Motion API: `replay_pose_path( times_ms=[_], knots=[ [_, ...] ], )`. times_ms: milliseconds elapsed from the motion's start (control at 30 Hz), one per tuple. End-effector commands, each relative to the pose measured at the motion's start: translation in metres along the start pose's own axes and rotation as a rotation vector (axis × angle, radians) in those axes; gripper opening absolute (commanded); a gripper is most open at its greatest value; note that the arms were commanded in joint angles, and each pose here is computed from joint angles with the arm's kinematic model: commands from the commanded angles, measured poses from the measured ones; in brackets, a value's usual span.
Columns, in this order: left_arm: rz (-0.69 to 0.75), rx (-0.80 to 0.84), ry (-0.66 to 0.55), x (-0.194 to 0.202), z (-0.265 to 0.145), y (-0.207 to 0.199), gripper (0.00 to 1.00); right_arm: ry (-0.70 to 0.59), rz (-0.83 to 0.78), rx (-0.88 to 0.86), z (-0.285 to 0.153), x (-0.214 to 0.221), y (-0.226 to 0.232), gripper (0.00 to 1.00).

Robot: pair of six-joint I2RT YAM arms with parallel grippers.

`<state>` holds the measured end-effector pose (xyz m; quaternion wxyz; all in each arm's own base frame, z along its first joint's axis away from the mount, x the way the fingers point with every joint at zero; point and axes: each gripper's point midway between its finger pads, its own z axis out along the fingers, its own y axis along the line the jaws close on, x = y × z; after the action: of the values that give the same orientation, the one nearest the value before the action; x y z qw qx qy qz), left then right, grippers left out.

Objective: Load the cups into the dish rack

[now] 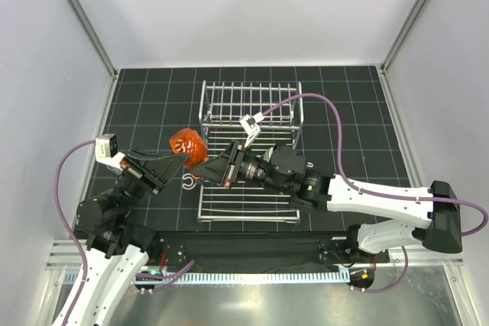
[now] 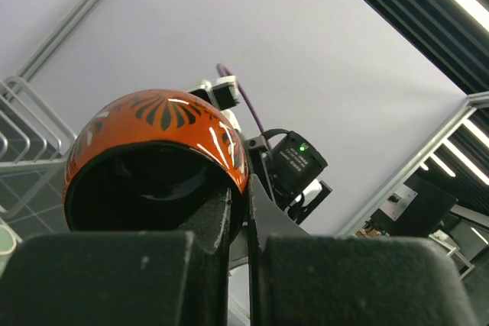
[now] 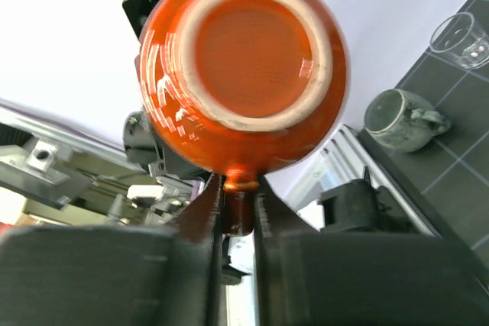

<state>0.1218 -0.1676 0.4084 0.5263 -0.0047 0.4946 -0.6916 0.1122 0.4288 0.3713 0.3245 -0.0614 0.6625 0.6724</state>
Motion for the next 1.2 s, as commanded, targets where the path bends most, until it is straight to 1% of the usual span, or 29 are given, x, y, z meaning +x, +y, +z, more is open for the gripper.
replay_pose_path(
  times_ms=[0, 33, 67, 100, 133, 167, 200, 233, 300, 333, 400, 467, 500, 533, 600, 667, 733, 767, 800, 833, 900, 933, 1000, 1033, 1167],
  knots=[
    [-0.001, 0.079, 0.03, 0.005, -0.004, -0.018, 0.0, -0.106, 0.015, -0.072, 0.004, -0.023, 0.02, 0.04],
    [-0.01, 0.075, 0.031, 0.006, -0.005, -0.016, 0.0, -0.106, 0.018, -0.069, 0.005, -0.023, 0.019, 0.04],
    [-0.012, 0.071, 0.032, 0.007, -0.005, -0.015, 0.14, -0.104, 0.016, -0.057, 0.005, -0.023, 0.016, 0.04],
    [-0.016, 0.066, 0.034, 0.008, -0.005, -0.014, 0.26, -0.116, 0.015, -0.035, 0.004, -0.024, 0.011, 0.04],
    [-0.014, 0.065, 0.036, 0.008, -0.006, -0.013, 0.39, -0.123, 0.015, -0.025, 0.004, -0.025, 0.009, 0.04],
    [-0.003, 0.07, 0.039, 0.009, -0.007, -0.015, 0.59, -0.127, 0.012, 0.003, 0.002, -0.024, 0.0, 0.04],
    [-0.001, 0.056, 0.046, 0.01, -0.007, -0.013, 0.66, -0.136, 0.011, 0.01, -0.001, -0.026, 0.0, 0.04],
    [0.002, 0.044, 0.054, 0.011, -0.007, -0.012, 0.91, -0.144, 0.004, 0.056, -0.003, -0.026, -0.009, 0.04],
    [0.024, 0.027, 0.061, 0.011, -0.007, -0.012, 1.0, -0.154, -0.035, 0.092, -0.009, -0.031, -0.014, 0.04],
    [0.017, -0.002, 0.069, 0.013, -0.008, -0.006, 1.0, -0.154, -0.061, 0.158, -0.013, -0.03, -0.028, 0.04],
    [0.037, -0.026, 0.072, 0.013, -0.009, -0.004, 1.0, -0.158, -0.121, 0.223, -0.02, -0.035, -0.037, 0.04],
    [0.034, -0.109, 0.083, 0.015, -0.011, 0.01, 1.0, -0.152, -0.178, 0.329, -0.035, -0.038, -0.054, 0.04],
    [0.072, -0.12, 0.086, 0.012, -0.011, 0.008, 1.0, -0.141, -0.199, 0.363, -0.04, -0.038, -0.06, 0.04],
    [0.053, -0.2, 0.109, 0.017, -0.015, 0.024, 1.0, -0.098, -0.24, 0.435, -0.052, -0.032, -0.076, 0.04],
    [0.094, -0.252, 0.093, 0.01, -0.016, 0.028, 1.0, -0.074, -0.276, 0.494, -0.064, -0.028, -0.091, 0.04],
    [0.099, -0.303, 0.092, 0.01, -0.019, 0.037, 1.0, -0.033, -0.319, 0.548, -0.08, -0.019, -0.109, 0.04],
    [0.107, -0.31, 0.091, 0.01, -0.02, 0.039, 1.0, 0.009, -0.355, 0.594, -0.095, -0.006, -0.128, 0.04],
    [0.106, -0.319, 0.081, 0.009, -0.02, 0.041, 1.0, 0.017, -0.362, 0.602, -0.102, -0.002, -0.13, 0.04],
    [0.104, -0.327, 0.081, 0.009, -0.02, 0.044, 1.0, 0.011, -0.37, 0.635, -0.108, -0.003, -0.138, 0.04],
    [0.098, -0.334, 0.082, 0.01, -0.02, 0.046, 0.99, 0.037, -0.381, 0.687, -0.12, 0.004, -0.153, 0.04],
    [0.087, -0.345, 0.085, 0.011, -0.019, 0.05, 1.0, 0.033, -0.381, 0.755, -0.134, 0.005, -0.168, 0.04],
    [0.083, -0.348, 0.089, 0.011, -0.019, 0.051, 1.0, 0.036, -0.407, 0.836, -0.148, 0.004, -0.183, 0.04],
    [0.072, -0.354, 0.099, 0.013, -0.018, 0.054, 1.0, 0.015, -0.421, 0.922, -0.163, -0.001, -0.196, 0.04],
    [0.07, -0.357, 0.102, 0.013, -0.018, 0.055, 1.0, 0.032, -0.439, 0.97, -0.173, 0.0, -0.205, 0.04],
    [0.057, -0.383, 0.102, 0.014, -0.017, 0.063, 1.0, 0.013, -0.438, 1.073, -0.193, -0.003, -0.217, 0.04]
  ],
)
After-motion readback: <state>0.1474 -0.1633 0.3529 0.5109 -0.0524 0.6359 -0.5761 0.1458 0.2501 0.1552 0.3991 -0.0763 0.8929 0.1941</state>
